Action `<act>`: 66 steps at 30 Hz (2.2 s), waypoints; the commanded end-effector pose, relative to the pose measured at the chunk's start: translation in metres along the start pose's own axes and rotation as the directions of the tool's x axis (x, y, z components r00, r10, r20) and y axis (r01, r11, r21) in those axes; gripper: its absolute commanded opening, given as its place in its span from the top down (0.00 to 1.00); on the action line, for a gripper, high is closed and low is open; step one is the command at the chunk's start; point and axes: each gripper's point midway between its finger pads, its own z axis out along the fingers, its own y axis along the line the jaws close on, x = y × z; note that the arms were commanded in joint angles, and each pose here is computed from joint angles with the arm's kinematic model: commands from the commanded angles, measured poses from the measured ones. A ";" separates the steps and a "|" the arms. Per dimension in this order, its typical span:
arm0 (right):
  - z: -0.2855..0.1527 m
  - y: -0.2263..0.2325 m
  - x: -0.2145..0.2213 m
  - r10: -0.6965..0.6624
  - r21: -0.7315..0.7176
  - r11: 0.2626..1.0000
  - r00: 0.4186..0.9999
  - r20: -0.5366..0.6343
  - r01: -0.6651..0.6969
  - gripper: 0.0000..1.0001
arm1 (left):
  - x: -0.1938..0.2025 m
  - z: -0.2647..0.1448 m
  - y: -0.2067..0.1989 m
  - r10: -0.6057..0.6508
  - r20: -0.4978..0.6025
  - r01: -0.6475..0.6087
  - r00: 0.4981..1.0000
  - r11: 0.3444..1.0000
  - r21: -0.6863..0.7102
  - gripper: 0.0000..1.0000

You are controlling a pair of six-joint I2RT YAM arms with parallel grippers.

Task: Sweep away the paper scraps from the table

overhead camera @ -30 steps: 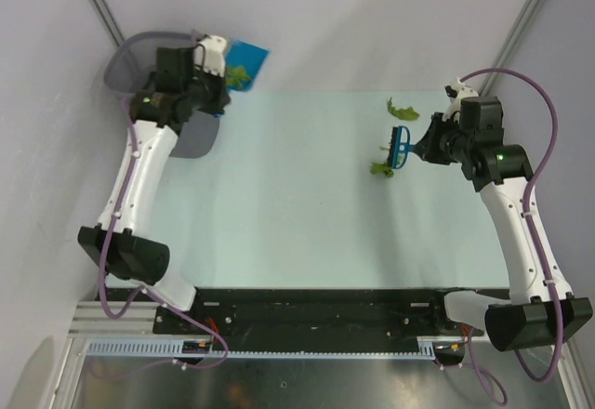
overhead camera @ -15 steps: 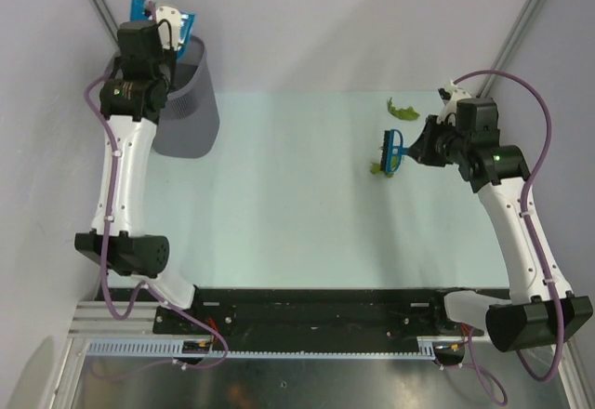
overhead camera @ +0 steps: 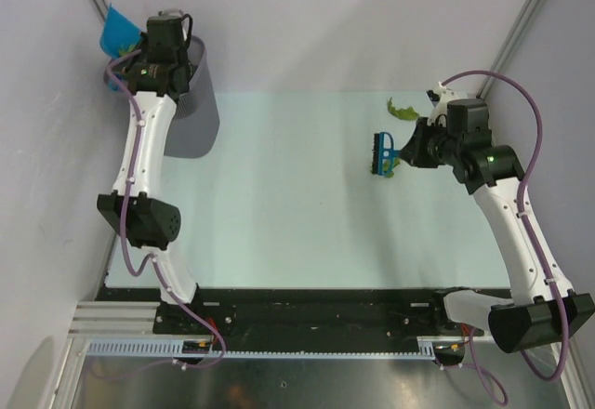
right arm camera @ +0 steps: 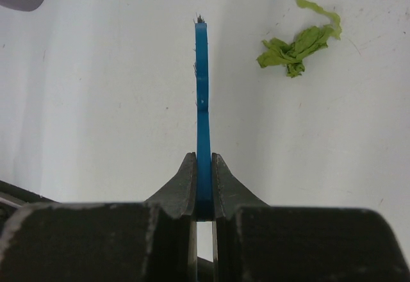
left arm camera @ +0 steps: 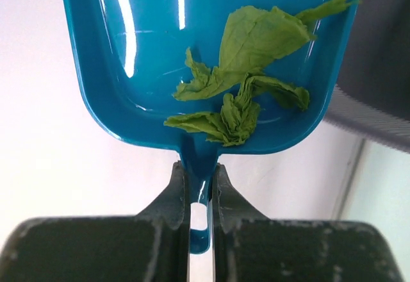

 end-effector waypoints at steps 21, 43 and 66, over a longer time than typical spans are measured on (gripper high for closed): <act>0.003 0.009 0.004 -0.051 -0.032 0.998 0.999 0.001 0.051 1.00 | -0.003 -0.038 0.033 0.530 -0.210 -0.562 0.822 0.693 -0.451 1.00; 0.021 -0.025 -0.010 -0.047 0.157 0.987 0.997 0.066 0.036 1.00 | -0.035 -0.048 0.047 0.303 0.111 -0.258 0.946 0.917 -0.305 1.00; 0.235 -0.192 -0.128 -0.691 0.769 0.131 0.614 -0.382 0.626 1.00 | -0.015 -0.158 -0.068 -0.299 0.503 -0.077 0.811 0.798 0.598 1.00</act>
